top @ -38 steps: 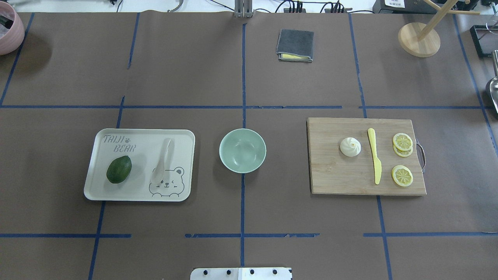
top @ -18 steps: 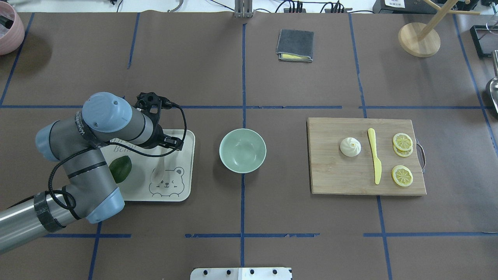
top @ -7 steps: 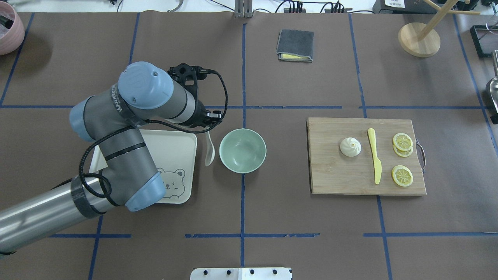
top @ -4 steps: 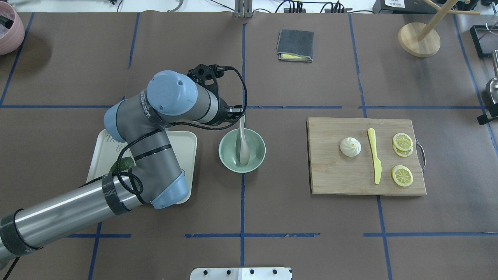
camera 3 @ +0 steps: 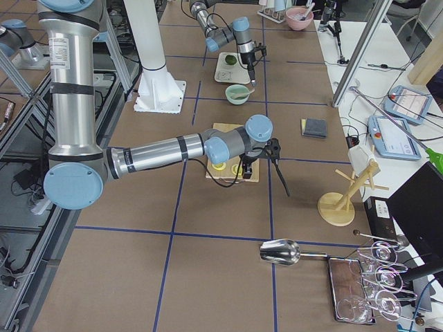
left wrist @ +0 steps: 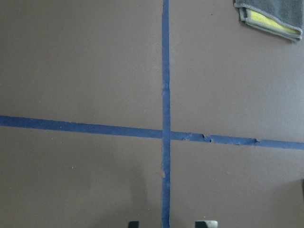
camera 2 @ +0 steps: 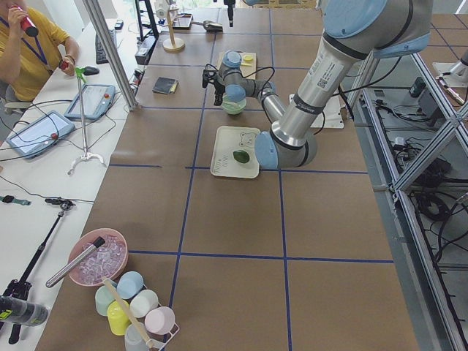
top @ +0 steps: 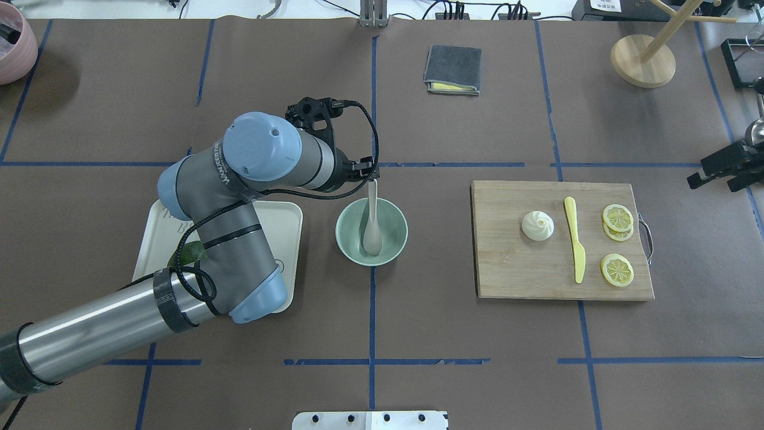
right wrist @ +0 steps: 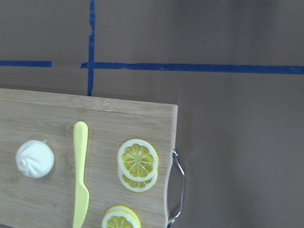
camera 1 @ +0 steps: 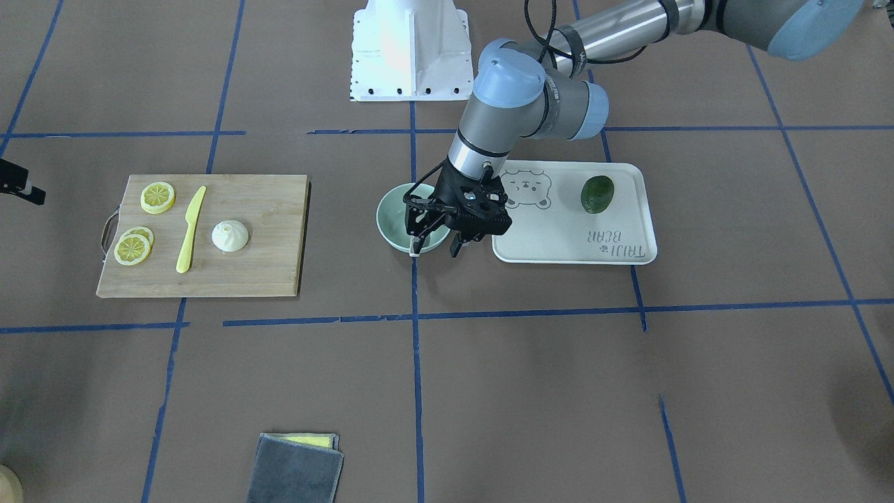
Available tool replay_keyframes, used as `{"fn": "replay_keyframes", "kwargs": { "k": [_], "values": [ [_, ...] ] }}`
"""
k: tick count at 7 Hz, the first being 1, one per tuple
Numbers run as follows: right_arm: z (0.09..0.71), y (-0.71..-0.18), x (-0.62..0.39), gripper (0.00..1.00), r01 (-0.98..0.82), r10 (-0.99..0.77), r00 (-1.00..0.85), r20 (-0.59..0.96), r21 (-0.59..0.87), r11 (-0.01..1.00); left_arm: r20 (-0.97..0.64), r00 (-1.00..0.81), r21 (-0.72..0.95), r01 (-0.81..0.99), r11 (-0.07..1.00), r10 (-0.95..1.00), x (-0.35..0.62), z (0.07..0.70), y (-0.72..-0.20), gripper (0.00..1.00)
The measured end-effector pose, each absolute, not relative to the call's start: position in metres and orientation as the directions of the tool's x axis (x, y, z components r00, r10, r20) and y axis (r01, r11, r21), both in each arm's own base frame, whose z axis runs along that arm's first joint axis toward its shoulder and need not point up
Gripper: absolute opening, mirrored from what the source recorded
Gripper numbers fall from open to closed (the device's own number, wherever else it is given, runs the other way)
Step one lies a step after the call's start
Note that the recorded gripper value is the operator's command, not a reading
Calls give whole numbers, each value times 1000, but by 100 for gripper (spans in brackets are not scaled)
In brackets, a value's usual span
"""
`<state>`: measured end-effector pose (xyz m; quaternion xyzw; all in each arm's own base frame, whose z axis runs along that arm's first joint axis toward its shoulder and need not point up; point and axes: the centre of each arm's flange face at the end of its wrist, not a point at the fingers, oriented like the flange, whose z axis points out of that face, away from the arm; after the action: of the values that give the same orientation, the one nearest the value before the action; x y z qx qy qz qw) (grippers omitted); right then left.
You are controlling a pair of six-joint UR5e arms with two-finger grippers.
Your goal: Put spoon and bun in bowl
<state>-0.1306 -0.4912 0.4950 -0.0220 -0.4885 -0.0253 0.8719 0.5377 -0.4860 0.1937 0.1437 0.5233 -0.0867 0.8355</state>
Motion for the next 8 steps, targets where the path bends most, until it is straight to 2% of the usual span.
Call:
{"fn": "replay_keyframes", "kwargs": {
  "k": [1,3,5,8],
  "values": [
    [453,-503,-175,100,38,12,536,844,-39,999,-890,454,195,299,934,40,507,207,-491,81],
    [390,-493,-266,100,-17,38,588,808,-35,999,-859,503,281,302,911,98,442,236,-498,81],
    [382,-464,-335,99,-45,9,666,746,29,999,-830,540,335,280,900,141,412,245,-499,82],
    [393,-443,-376,96,-35,-30,721,693,79,996,-824,546,344,271,899,150,407,247,-499,83]
  ]
}}
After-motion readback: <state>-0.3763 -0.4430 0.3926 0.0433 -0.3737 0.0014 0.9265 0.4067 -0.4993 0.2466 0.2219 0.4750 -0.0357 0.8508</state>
